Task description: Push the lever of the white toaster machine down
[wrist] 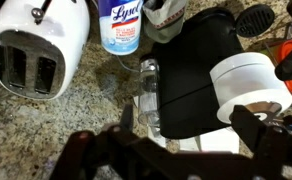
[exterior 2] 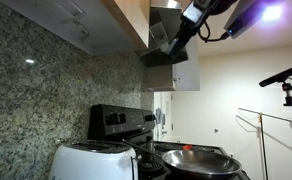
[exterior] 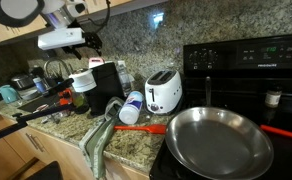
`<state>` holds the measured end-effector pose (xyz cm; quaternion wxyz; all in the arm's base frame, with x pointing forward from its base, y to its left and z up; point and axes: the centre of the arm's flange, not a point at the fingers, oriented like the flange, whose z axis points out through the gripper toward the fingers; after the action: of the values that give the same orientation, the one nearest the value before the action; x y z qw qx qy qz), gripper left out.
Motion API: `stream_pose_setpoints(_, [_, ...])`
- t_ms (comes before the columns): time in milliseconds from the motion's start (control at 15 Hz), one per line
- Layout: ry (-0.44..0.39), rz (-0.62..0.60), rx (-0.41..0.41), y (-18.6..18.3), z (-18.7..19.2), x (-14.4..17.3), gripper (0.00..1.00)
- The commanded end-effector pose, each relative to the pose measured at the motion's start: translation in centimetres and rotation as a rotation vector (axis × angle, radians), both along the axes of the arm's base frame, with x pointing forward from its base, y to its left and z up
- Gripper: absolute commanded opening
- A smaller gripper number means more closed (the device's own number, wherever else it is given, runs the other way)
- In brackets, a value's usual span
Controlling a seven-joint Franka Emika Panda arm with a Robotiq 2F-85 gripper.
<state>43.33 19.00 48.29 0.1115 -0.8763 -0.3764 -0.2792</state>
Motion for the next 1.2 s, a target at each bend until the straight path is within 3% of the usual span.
stream_pose_setpoints(0, [0.03,-0.043,-0.036,-0.1,-0.9,4.4,1.0])
stream_pose_setpoints(333, [0.048,-0.133,-0.092,-0.3,-1.2,7.4,1.0])
stream_pose_setpoints(733, [0.059,-0.292,-0.155,0.3,-1.0,8.3,1.0])
stream_pose_setpoints(867, [0.085,-0.34,-0.161,0.5,-0.9,8.3,1.0])
stream_pose_setpoints(1000, [0.171,-0.328,-0.104,0.7,-0.7,8.2,1.0])
stream_pose_setpoints(1067, [0.111,-0.327,-0.133,0.1,-1.7,7.5,1.0])
stream_pose_setpoints(1133, [0.136,-0.327,-0.119,0.4,-1.6,7.4,1.0])
